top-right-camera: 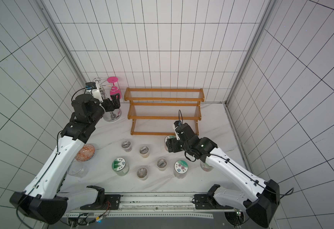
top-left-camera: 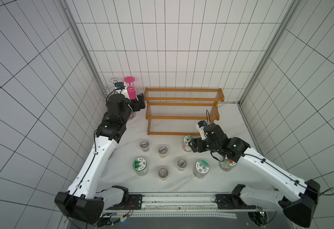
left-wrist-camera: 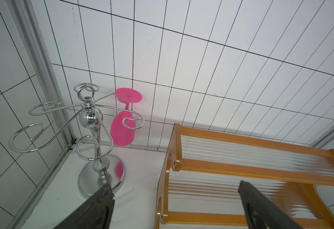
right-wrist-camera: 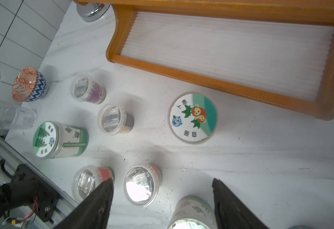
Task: Place the seed container on the shelf
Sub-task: Pick up the seed jar at the center of the board.
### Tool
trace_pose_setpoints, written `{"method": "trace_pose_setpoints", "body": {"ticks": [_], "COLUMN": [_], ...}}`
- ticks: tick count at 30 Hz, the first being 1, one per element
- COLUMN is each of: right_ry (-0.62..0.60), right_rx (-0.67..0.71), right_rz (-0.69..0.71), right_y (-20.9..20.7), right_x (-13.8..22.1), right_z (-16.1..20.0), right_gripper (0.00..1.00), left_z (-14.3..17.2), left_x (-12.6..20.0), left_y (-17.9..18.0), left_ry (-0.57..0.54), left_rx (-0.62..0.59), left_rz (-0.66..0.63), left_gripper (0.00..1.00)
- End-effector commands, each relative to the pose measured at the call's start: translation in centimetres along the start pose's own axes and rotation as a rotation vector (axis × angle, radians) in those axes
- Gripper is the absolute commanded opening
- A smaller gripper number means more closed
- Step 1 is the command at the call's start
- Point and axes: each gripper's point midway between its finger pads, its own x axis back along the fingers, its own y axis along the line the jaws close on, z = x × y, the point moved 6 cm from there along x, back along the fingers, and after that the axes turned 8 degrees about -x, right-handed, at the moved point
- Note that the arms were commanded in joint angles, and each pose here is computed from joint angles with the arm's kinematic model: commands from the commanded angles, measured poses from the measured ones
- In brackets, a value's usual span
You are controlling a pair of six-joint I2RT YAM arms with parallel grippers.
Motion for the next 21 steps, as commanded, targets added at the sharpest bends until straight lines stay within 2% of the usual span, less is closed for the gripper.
{"method": "trace_pose_setpoints", "body": {"ticks": [1,7,11,17,21], "right_ry": [0.008,0.070,0.111,0.155,0.189], "right_rx": [0.011,0.069,0.063,0.054,0.062], "right_rz": [0.040,0.063,0.112,0.147,0.166], "right_y": [1.8,4.6,4.9,5.0,5.0], "right_x": [-0.6,-3.3,-4.9,-7.3,-8.5], "right_z": [0.8,3.8,5.5,7.1,7.8], "right_gripper": [0.82,0.85,0.88,0.91,0.92], "left_z": [3.1,6.1,7.8,10.7,11.5], "left_x": [1.6,5.9,8.0,9.0,9.2], "left_y": [-0.8,-1.1,-2.2,-2.6,-2.4], "left_ry": [0.119,0.188,0.227,0.291,0.312], "left_rx": [0.035,0.097,0.118,0.162,0.158], "left_rz": [0.097,0.185,0.313,0.380,0.371], "left_gripper": [0.99,0.99,0.99,0.99,0.99]}}
